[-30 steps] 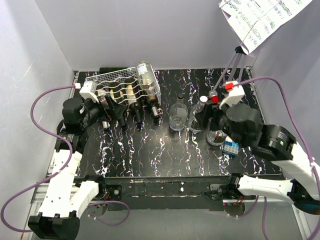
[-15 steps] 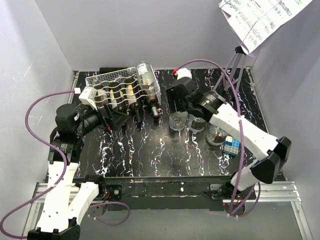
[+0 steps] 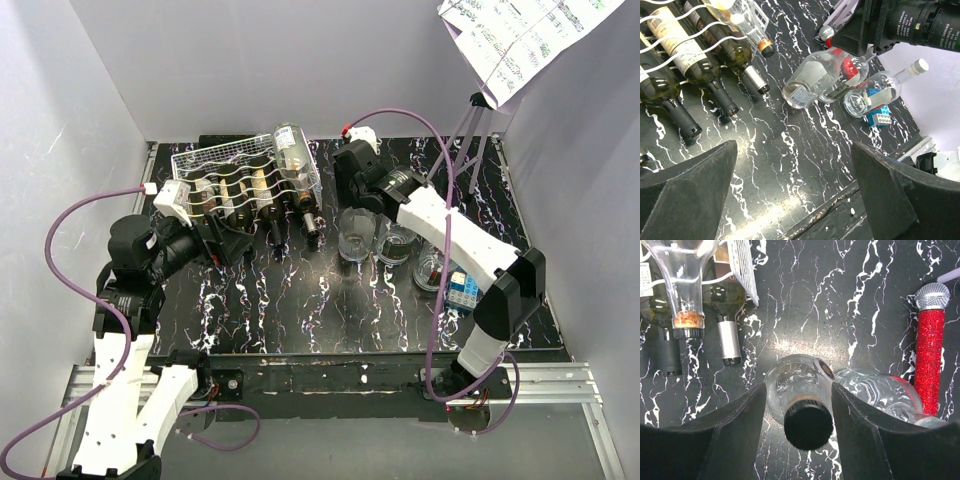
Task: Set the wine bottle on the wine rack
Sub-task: Move the wine bottle to the center of the board.
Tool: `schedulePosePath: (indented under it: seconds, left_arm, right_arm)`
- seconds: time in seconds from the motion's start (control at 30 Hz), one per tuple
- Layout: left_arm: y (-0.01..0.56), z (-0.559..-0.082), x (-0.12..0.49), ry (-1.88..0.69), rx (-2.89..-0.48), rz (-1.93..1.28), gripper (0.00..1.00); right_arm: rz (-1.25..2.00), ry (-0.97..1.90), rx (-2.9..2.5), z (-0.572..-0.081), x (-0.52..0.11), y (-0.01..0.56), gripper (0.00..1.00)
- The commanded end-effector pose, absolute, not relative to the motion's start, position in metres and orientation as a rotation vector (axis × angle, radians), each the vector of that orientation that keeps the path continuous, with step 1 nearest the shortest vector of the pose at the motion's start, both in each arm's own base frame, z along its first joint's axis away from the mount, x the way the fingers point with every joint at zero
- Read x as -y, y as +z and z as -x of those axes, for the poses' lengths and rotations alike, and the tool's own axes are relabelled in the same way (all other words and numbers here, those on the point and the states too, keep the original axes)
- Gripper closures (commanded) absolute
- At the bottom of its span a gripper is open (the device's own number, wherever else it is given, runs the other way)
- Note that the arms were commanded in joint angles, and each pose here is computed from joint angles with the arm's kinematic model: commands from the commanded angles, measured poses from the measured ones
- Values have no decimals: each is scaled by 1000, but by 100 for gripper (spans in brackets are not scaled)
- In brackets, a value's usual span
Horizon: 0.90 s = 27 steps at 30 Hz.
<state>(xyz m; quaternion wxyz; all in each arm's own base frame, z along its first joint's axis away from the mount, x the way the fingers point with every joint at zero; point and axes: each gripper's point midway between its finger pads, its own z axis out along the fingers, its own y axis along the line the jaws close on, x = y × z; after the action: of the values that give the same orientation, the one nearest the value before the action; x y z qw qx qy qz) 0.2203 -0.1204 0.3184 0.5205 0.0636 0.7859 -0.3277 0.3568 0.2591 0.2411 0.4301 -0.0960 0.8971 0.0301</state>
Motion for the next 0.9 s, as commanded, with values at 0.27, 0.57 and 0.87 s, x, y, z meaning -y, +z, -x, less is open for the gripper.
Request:
schedulePosePath:
  seconds: [0.27, 0.57, 0.87]
  left_arm:
    - [300, -216, 113, -733, -1928, -143, 2]
    - [298, -211, 111, -716, -1929, -139, 2]
    - [272, -206, 115, -777, -1967, -87, 2]
  right_arm:
    - [187, 72, -2301, -363, -264, 229, 62]
    - [143, 187, -2312, -341, -264, 241, 99]
    - [135, 412, -2275, -309, -306, 284, 99]
